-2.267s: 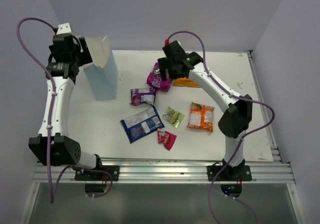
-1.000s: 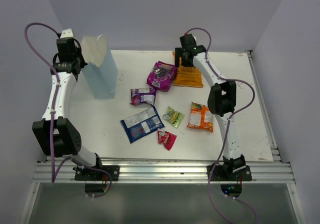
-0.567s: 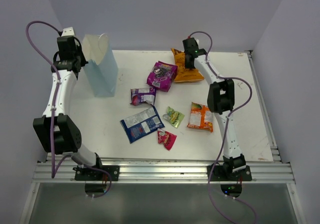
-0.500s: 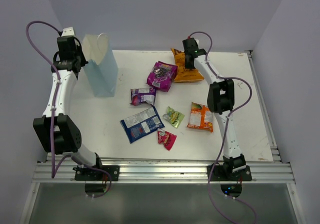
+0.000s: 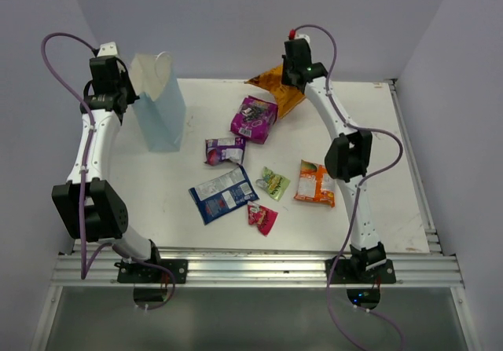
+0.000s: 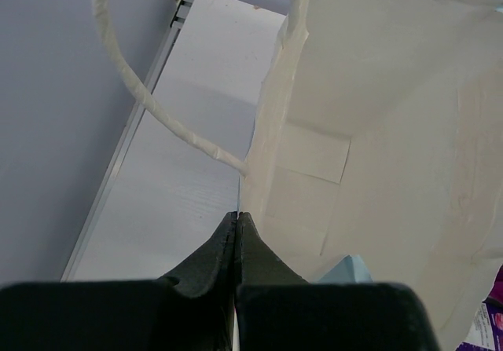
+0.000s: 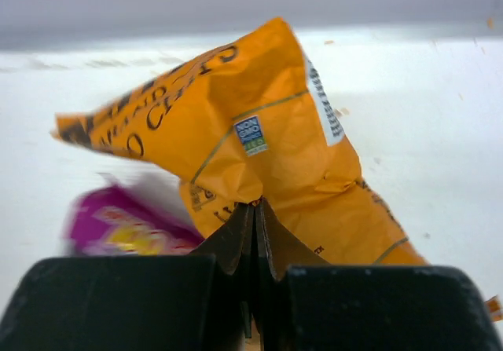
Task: Place the snacks into the paper bag
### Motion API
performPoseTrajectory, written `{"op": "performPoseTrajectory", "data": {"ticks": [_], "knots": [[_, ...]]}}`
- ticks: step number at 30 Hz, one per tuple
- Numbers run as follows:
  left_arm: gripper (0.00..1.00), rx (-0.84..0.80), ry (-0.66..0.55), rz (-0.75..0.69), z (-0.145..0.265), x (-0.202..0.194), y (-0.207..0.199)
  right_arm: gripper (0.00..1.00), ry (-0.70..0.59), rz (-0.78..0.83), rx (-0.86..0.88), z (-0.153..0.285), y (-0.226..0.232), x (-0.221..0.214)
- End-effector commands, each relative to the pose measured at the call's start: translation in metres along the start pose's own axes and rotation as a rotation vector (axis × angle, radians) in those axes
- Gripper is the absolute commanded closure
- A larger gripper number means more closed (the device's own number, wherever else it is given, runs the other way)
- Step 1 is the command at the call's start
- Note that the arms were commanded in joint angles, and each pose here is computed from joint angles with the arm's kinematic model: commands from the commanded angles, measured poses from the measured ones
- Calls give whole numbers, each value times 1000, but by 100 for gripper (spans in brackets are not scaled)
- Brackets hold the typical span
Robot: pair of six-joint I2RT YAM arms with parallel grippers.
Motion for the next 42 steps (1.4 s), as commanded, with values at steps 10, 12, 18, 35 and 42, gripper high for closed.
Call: {"op": "performPoseTrajectory", "data": {"ticks": [10,12,18,35,42], "knots": [[100,-91,-45,29,15,13,-11,100,-588,-479,1036,281,201,183],[100,-97,-50,31,18,14,-11,100,-603,-532,1094,289,211,184],[100,-134,-60,30,26,16,-19,100,-641,-690,1227,317,233,184],[100,-298,-79,-38,51,10,-65,100,-525,-716,1415,344,271,150],[100,-327,-82,-41,53,8,-68,100,-395,-710,1478,340,302,111]]}}
Point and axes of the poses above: each gripper's point midway between its finger pads, its own z axis back along the fingers, its own y axis along the line the jaws close on, x = y × z, the point moved 3 cm from there along z, back along the fingers, and after that the axes turned 12 degrees about -z, right-handed, at the moved point
